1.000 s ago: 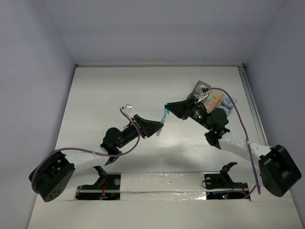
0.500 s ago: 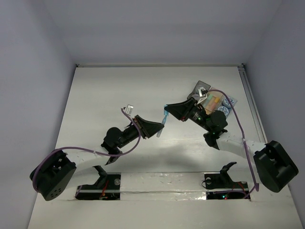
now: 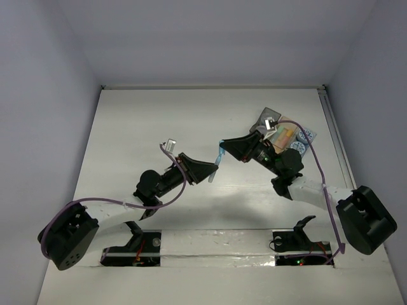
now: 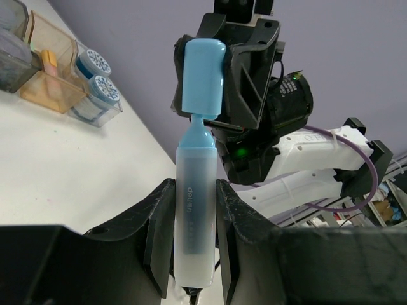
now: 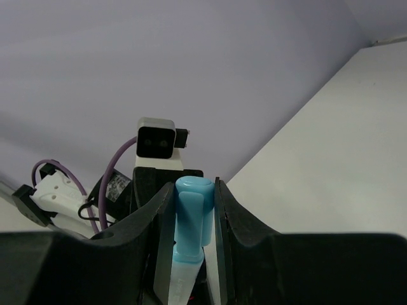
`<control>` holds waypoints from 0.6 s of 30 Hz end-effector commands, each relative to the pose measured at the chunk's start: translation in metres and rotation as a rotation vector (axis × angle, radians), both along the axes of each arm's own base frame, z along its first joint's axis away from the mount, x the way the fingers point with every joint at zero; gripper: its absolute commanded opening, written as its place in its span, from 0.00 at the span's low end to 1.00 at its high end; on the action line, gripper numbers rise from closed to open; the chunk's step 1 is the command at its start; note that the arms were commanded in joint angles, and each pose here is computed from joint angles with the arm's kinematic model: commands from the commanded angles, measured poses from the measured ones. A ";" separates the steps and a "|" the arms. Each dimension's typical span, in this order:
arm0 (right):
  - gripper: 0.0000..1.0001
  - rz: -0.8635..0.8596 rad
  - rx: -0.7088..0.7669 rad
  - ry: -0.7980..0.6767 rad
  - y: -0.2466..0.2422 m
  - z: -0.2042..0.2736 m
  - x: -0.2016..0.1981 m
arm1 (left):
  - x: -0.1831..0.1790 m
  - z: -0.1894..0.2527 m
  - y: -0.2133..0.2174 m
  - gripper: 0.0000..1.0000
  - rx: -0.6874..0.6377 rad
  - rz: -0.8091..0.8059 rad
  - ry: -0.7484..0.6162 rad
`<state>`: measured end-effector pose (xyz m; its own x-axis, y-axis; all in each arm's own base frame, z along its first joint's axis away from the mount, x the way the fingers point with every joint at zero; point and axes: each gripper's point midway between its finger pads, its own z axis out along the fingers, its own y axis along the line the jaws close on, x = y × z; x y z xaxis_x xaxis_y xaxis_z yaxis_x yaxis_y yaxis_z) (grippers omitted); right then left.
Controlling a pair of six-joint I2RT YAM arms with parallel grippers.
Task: Sort the stationery into containers
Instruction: Close the pen cap on the pen.
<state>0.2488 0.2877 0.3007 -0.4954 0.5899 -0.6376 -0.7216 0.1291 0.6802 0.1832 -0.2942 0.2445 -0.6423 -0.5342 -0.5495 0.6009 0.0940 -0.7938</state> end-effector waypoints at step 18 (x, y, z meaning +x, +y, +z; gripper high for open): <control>0.04 0.125 0.157 -0.112 0.004 0.021 -0.035 | -0.024 0.119 0.028 0.00 -0.326 0.011 -0.372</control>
